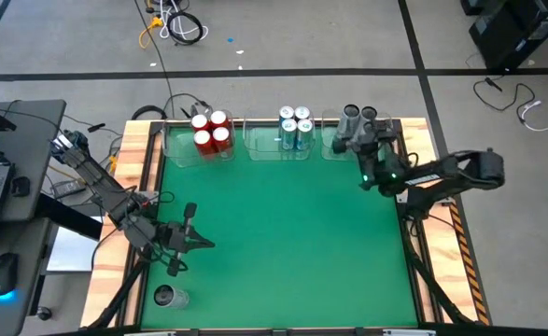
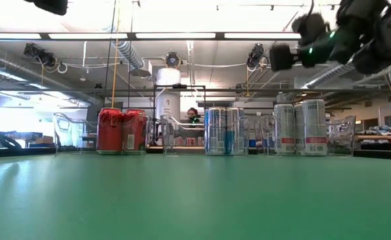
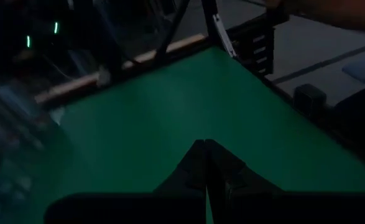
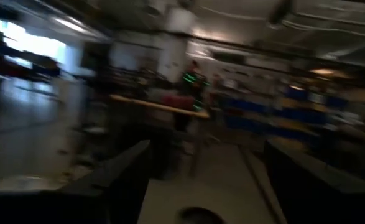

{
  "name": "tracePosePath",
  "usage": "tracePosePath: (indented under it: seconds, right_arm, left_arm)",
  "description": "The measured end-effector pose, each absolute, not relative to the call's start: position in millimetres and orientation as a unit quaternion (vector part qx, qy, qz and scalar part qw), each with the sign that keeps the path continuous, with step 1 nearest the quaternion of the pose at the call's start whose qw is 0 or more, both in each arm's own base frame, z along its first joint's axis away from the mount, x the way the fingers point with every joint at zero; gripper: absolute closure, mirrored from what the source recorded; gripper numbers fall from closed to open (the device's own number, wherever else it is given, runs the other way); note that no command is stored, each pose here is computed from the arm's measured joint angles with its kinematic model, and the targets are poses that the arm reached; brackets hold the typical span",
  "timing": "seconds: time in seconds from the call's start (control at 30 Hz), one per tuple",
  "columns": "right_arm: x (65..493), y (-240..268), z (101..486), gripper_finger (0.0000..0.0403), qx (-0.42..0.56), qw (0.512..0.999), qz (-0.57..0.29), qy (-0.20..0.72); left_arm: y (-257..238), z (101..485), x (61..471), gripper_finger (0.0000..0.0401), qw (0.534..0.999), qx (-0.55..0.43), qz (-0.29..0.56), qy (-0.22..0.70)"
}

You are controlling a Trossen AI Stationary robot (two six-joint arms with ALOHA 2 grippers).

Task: Sort soda cans
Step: Put the white soda can into the transparent right bin

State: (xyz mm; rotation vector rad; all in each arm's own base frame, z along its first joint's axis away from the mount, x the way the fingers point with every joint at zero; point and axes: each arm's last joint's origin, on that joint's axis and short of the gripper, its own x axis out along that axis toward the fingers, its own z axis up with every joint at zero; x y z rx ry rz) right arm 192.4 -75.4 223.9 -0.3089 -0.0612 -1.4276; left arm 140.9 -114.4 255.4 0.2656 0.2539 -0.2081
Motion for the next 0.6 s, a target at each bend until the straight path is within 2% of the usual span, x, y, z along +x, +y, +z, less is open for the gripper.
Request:
tracePosePath:
  seconds: [0.2,0.33,0.43,0.6]
  right_arm:
    - [211.3,-31.0,242.1,0.0195,-0.145,0.815,-0.561,-0.031]
    - [232.0,-8.5,250.9,0.0250,-0.141,0.848,-0.510,-0.016]
    - [246.4,4.7,256.6,0.0265,-0.132,0.865,-0.484,-0.011]
    - [263.2,21.0,262.8,0.0256,-0.125,0.881,-0.456,-0.008]
  left_arm:
    - [-118.1,278.3,140.2,0.0401,0.973,0.022,-0.140,0.181]
    - [-124.8,296.7,143.4,0.0401,0.950,-0.037,-0.150,0.271]
    - [-134.2,307.5,150.6,0.0401,0.920,-0.054,-0.133,0.366]
    - [-162.8,324.4,166.3,0.0401,0.853,-0.046,-0.129,0.504]
